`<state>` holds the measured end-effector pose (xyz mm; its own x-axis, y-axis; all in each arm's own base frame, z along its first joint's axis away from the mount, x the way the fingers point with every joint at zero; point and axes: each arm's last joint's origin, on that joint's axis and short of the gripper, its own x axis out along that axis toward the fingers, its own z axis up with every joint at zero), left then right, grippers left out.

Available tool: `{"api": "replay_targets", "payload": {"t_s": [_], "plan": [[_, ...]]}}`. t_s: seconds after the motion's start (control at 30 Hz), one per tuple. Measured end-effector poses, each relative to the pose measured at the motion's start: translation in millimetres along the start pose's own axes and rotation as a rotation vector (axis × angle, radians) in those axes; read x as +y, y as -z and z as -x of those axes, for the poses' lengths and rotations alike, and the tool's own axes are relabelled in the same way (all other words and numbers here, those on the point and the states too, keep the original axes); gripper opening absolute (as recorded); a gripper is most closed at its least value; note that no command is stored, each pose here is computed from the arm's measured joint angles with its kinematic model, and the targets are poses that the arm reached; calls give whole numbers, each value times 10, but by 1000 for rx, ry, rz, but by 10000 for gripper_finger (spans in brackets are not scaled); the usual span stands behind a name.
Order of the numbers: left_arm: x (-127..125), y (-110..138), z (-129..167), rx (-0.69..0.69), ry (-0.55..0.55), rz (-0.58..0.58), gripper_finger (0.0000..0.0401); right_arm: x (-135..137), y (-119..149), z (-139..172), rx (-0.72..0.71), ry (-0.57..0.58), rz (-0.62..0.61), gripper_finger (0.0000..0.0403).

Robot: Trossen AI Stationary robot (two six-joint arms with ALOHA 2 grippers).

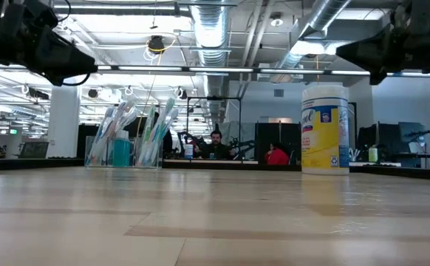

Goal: Pick & Place toothbrushing station
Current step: Return to Home Position

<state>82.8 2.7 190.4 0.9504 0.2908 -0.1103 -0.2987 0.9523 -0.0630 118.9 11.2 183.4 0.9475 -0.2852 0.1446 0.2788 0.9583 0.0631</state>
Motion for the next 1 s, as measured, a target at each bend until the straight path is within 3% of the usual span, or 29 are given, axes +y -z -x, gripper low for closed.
{"api": "replay_targets", "payload": {"t_s": [0.13, 0.4, 0.6, 1.0], "plan": [[7, 2, -1, -3, -25, -8, 135, -39, -3, 105, 17, 60, 10, 6], [7, 1, -3, -7, -29, -24, 135, -65, 19, 271, 38, 16, 18, 6], [7, -1, -3, -10, -29, -30, 135, -76, 56, 276, 77, 106, 44, 6], [-9, 30, -49, 36, -31, -48, 135, -79, 75, 278, 91, 113, 9, 6]]}}
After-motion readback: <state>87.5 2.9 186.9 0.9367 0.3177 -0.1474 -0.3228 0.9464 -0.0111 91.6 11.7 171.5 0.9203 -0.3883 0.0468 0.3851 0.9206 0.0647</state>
